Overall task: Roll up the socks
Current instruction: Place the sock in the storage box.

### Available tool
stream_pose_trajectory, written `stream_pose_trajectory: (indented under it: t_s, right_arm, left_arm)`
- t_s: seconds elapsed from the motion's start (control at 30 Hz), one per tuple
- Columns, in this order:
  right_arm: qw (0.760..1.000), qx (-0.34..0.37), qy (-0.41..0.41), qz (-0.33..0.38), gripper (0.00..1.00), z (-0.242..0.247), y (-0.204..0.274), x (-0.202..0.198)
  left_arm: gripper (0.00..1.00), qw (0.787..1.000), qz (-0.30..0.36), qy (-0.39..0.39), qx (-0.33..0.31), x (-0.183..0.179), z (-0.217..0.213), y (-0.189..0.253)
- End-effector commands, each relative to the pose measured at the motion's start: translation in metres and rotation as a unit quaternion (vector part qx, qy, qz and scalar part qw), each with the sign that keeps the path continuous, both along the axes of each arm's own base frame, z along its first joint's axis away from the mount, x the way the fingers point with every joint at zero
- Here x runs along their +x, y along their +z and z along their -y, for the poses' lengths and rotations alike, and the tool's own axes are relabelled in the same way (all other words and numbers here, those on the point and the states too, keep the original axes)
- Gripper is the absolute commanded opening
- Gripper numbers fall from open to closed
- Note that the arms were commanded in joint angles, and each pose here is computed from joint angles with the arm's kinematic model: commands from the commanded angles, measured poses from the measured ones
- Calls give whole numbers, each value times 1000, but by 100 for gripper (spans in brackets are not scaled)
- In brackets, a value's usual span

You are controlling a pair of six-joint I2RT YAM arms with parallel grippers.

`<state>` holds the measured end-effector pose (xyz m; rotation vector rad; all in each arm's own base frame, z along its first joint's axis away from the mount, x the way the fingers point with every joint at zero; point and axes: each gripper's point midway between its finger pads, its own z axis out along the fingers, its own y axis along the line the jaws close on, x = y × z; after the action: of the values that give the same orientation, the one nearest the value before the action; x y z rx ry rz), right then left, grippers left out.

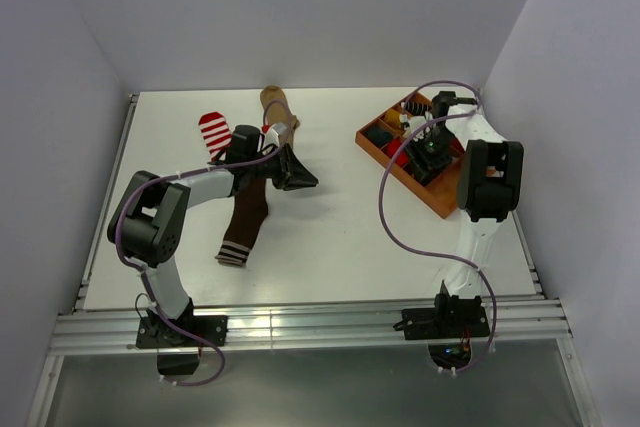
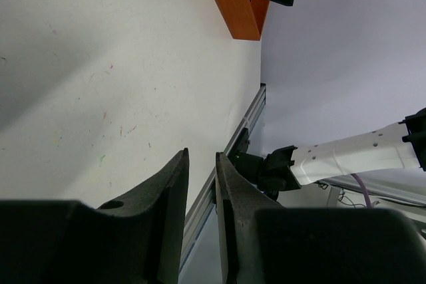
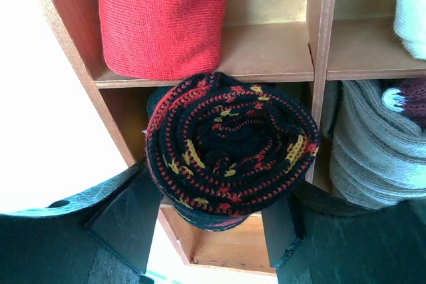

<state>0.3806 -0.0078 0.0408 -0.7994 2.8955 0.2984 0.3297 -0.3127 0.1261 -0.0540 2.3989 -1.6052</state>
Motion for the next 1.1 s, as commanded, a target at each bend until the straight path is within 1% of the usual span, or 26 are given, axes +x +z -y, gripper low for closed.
stream_pose_trajectory:
  t_s: [0.0, 0.13, 0.17, 0.3, 0.4, 0.43, 0.53, 0.67, 0.8, 0.87, 1.07]
  right_arm:
    - [999, 12, 11, 32, 64, -7, 35, 3]
    - [1000, -2, 6, 30, 64, -1, 28, 4]
    - [1000, -15, 0, 27, 64, 3, 24, 3]
    - [998, -43, -11, 43, 62, 12, 16, 9]
    - [997, -63, -14, 45, 51, 20, 6, 10]
    - [997, -66, -11, 40, 49, 20, 2, 7]
    - [996, -74, -1, 43, 49, 20, -1, 2]
    - [993, -102, 14, 55, 50, 22, -6, 3]
    - [990, -121, 13, 70, 50, 28, -1, 8]
    - [991, -111, 28, 69, 50, 24, 2, 6]
    - [994, -79, 69, 41, 56, 14, 10, -8]
  left_arm:
    - [28, 1000, 29, -3, -10, 5, 1, 18]
    - [28, 1000, 29, -3, -10, 5, 1, 18]
    - [29, 1000, 30, -2, -9, 5, 0, 18]
    - [28, 1000, 30, -2, -10, 5, 1, 18]
    - [28, 1000, 28, -3, -11, 5, 1, 18]
    - [28, 1000, 29, -2, -10, 6, 1, 17]
    - [28, 1000, 29, -2, -8, 6, 1, 17]
    - [28, 1000, 27, -1, -9, 7, 2, 17]
    - [28, 1000, 29, 1, -8, 8, 1, 19]
    - [28, 1000, 30, 0, -7, 8, 1, 19]
    - [28, 1000, 29, -2, -7, 8, 2, 18]
